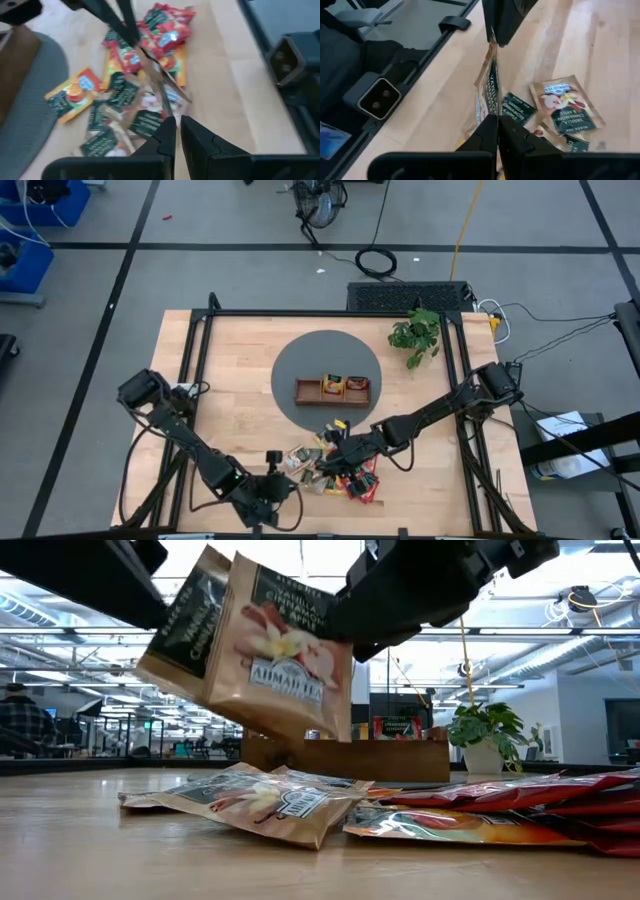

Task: Pick & Place Tea
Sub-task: Put the brown tea bag into the left section of the wooden organizer

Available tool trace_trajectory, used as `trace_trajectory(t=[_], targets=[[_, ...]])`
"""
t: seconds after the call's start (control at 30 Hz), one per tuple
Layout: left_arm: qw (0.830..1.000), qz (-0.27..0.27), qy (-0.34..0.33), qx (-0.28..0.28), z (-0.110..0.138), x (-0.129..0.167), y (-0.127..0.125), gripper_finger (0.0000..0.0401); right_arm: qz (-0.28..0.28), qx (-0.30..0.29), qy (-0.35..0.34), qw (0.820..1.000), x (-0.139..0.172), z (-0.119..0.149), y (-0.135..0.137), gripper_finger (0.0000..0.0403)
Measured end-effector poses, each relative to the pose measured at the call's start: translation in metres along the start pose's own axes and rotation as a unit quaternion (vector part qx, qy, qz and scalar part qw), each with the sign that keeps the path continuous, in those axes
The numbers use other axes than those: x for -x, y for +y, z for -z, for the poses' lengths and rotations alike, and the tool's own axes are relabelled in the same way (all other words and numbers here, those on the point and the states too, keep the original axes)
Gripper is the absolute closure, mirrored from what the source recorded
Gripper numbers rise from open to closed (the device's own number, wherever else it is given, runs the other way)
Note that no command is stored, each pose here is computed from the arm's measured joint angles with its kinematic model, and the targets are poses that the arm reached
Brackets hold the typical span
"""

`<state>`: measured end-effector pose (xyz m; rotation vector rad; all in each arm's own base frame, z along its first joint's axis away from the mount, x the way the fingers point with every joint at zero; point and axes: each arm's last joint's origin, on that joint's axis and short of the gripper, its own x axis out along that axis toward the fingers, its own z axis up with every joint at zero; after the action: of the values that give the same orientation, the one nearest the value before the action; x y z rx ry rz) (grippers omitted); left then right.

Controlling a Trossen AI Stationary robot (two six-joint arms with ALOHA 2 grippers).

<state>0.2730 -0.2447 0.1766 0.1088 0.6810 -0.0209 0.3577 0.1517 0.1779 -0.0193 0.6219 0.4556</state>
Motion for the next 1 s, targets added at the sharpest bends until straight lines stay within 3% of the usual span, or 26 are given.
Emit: trace_trajectory(t=[0.83,1.0], targets=[[0.999,-0.013,-0.001,0.033,-0.007,-0.011,0.014,0.0366,0.023,0.011,-0.019,0.999,0.000,-0.004,-0.001,0.0403],[0.999,-0.020,0.011,0.038,-0.004,-0.011,0.015,0.0395,0.024,0.011,-0.012,1.000,0.000,-0.002,-0.001,0.0403]])
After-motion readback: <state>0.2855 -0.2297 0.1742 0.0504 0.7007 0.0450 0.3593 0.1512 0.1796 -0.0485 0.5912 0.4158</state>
